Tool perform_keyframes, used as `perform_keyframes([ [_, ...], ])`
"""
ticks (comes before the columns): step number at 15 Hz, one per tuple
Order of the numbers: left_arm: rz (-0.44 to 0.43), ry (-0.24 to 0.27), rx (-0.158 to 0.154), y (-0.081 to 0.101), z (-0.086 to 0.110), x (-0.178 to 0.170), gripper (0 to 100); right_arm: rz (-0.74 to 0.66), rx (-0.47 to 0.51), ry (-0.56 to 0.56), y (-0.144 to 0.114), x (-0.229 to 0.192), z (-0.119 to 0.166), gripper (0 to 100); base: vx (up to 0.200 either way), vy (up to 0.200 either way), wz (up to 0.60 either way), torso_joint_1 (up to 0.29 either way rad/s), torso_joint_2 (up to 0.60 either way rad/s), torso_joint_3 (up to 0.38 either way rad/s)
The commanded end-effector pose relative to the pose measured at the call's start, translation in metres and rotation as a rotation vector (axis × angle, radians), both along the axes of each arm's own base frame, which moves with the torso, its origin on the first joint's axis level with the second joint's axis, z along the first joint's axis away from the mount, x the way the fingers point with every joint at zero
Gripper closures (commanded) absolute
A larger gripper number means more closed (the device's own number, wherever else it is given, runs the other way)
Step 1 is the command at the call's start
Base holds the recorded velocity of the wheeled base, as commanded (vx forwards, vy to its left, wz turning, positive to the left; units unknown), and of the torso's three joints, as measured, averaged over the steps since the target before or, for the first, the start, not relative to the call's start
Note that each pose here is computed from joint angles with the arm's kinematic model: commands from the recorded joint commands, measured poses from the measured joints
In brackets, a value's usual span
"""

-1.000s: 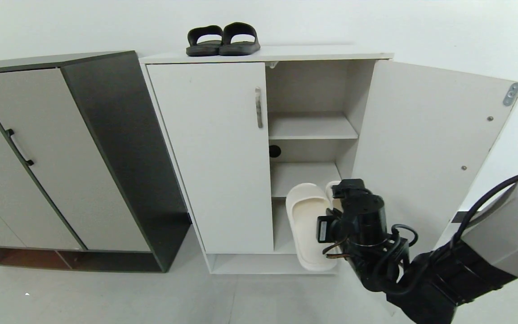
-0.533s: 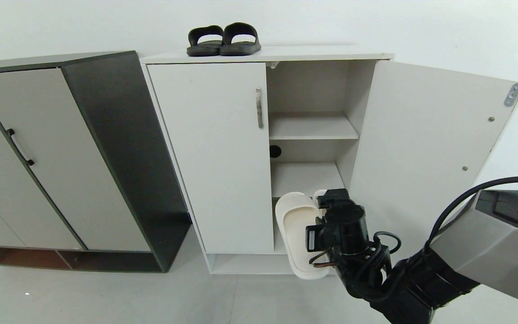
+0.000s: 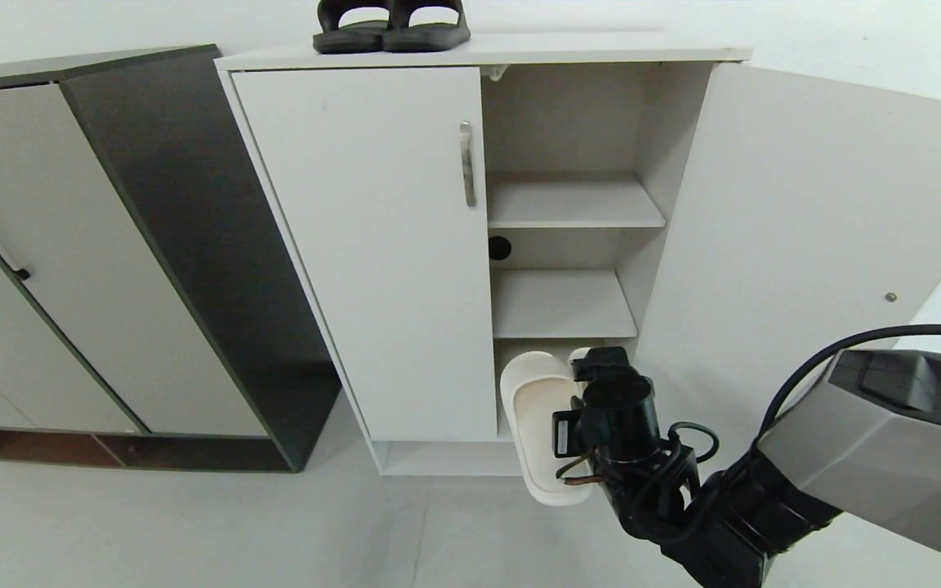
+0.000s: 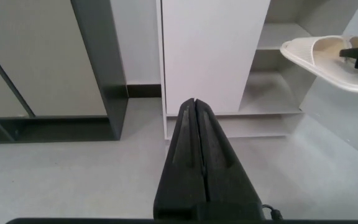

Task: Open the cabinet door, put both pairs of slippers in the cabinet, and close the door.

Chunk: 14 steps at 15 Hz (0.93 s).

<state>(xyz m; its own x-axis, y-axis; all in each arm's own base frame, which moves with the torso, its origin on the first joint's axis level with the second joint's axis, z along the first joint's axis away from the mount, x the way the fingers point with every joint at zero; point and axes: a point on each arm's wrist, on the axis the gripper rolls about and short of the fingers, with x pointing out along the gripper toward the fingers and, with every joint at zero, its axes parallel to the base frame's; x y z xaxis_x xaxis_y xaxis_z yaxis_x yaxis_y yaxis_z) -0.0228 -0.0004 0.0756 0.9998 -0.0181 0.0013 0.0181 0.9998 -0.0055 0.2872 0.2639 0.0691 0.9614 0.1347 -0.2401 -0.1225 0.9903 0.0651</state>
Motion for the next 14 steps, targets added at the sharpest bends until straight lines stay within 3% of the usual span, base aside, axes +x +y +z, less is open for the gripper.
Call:
perform_keyframes([
  [1, 0.000, 0.001, -0.001, 0.000, 0.000, 0.000, 100, -0.007, -0.008, -0.003, 0.002, 0.002, -0.008, 100, 0.000, 0.000, 0.00, -0.002, 0.00, -0.198],
  [6, 0.000, 0.000, -0.001, 0.000, 0.000, 0.000, 100, -0.051, -0.050, -0.209, -0.001, 0.015, -0.022, 100, 0.000, 0.000, 0.00, 0.001, 0.00, -0.160],
  [14, 0.001, 0.001, -0.001, 0.000, 0.000, 0.000, 100, -0.070, -0.037, -0.217, -0.004, 0.022, -0.021, 100, 0.000, 0.000, 0.00, 0.000, 0.00, 0.000],
])
